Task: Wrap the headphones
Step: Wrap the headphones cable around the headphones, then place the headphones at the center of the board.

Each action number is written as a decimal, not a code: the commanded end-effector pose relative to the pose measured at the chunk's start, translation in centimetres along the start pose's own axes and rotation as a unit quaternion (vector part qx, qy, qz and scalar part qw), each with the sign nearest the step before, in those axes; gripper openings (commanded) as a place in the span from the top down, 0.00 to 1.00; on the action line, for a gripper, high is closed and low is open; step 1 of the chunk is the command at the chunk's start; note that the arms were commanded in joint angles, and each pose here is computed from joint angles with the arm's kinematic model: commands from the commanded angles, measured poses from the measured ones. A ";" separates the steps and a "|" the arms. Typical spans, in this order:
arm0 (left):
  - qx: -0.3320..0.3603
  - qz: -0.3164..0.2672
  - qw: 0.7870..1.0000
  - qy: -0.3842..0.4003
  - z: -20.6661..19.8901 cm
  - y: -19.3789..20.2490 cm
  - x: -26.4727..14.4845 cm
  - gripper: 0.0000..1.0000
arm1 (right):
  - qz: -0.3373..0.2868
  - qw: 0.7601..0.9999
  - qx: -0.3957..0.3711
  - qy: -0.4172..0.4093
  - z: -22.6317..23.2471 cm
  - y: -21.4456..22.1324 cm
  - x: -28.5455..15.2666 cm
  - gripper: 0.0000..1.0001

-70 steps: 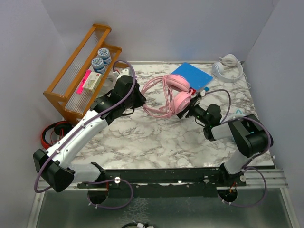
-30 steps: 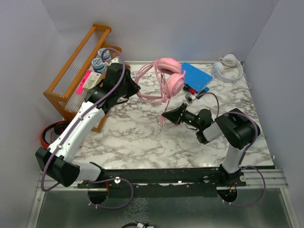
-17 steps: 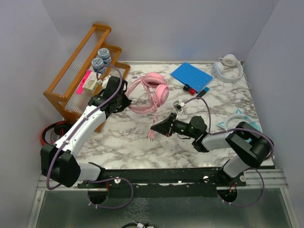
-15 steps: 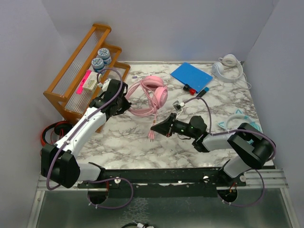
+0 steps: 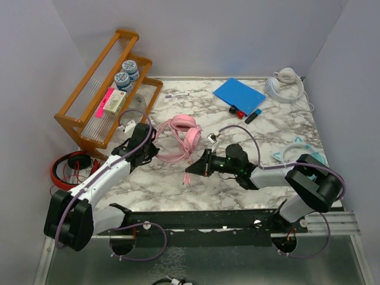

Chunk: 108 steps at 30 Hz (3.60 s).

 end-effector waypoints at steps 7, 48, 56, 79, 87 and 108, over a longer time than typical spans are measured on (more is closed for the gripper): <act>-0.038 -0.078 0.995 0.049 0.7 0.0 0.6 1.00 | -0.007 0.999 0.038 0.019 0.7 -1.3 2.6 1.00; 0.091 0.041 0.989 0.113 -2.8 5.0 0.9 1.00 | -0.194 0.904 0.241 0.294 -5.3 -6.6 8.4 1.00; 0.089 0.055 0.987 0.122 -2.8 5.2 0.1 0.96 | -0.189 0.901 0.223 0.322 -5.8 -6.6 8.5 0.86; 0.087 0.031 0.991 0.095 -4.9 2.6 -0.8 0.80 | -0.134 0.852 0.190 0.468 -7.4 -5.5 7.5 0.84; 0.084 0.022 0.994 0.070 -4.3 1.9 0.7 0.85 | -0.119 0.835 0.159 0.514 -5.3 -5.7 6.9 0.84; 0.089 0.071 0.988 0.105 -4.2 4.1 2.3 0.92 | -0.126 0.908 0.114 0.383 -1.0 -7.5 8.2 0.84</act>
Point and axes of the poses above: each gripper's point midway between its finger pads, its own x axis out along the fingers, its own z axis along the line the jaws close on, y = z × x, the point moved 7 cm from there along -x, back along the fingers, and after that the axes turned 1 degree about x, right-handed, at the moved point
